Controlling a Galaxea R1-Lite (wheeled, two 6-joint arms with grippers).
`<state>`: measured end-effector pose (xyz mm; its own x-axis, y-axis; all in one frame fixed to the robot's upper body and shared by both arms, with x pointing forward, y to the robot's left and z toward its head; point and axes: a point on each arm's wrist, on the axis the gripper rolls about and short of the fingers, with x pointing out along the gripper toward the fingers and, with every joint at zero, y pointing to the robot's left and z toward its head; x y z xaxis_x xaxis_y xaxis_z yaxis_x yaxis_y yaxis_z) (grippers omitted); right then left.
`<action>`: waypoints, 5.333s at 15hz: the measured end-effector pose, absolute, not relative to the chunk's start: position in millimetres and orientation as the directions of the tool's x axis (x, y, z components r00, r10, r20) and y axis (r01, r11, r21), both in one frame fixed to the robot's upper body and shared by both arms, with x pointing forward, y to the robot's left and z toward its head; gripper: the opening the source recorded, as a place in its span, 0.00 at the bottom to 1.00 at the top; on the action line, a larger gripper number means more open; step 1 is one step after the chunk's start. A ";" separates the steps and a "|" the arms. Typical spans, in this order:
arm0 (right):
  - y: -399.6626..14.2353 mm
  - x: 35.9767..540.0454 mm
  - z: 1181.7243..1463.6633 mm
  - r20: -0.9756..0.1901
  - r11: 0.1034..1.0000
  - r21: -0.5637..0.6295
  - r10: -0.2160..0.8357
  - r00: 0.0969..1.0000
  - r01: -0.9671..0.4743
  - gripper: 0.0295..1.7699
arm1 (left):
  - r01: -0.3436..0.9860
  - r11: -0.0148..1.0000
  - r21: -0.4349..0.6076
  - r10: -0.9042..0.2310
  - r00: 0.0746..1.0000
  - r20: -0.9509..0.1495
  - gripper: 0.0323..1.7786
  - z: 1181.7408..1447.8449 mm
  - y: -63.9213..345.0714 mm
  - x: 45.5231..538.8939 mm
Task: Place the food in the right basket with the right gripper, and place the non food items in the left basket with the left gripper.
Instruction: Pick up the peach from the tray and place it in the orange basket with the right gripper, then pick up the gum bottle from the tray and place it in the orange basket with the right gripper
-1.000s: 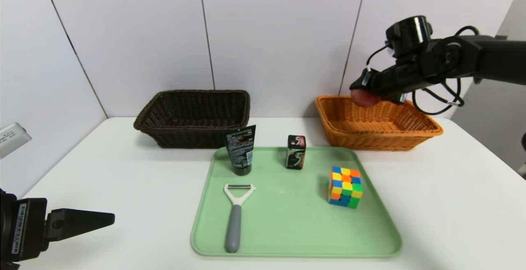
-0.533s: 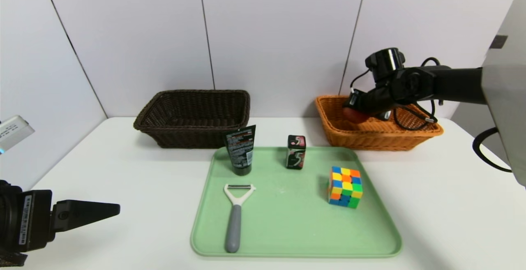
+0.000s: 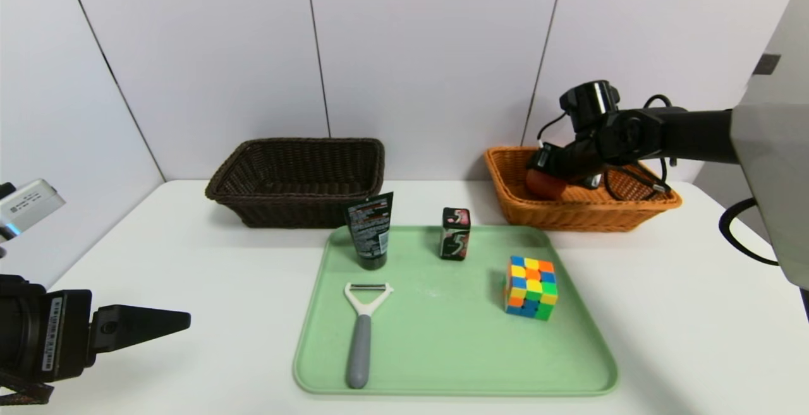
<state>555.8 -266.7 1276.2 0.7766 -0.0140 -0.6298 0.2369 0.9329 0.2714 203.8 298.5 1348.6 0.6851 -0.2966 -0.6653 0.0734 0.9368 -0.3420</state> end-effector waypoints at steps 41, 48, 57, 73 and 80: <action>-77.0 431.0 1286.8 -0.798 0.986 0.161 0.111 0.593 0.032 0.96 | 0.059 0.940 -0.336 -0.290 0.657 -0.696 0.95 1336.2 299.3 200.0; -77.5 439.5 1278.8 -0.791 0.986 0.160 0.099 0.604 0.049 0.96 | 0.060 0.940 -0.337 -0.291 0.656 -0.697 0.95 1336.1 299.7 198.4; -77.6 444.9 1278.0 -0.773 0.983 0.176 0.104 0.626 0.055 0.87 | 0.064 0.939 -0.337 -0.293 0.660 -0.692 0.95 1336.8 300.4 196.0; -87.4 427.6 1318.6 -0.728 0.959 0.276 0.164 0.666 0.066 0.42 | 0.062 0.939 -0.339 -0.293 0.661 -0.690 0.95 1330.8 304.0 184.1; -152.7 401.4 1414.8 -0.530 0.898 0.439 0.255 0.809 0.005 0.42 | 0.066 0.937 -0.342 -0.295 0.673 -0.678 0.95 1332.2 304.6 182.2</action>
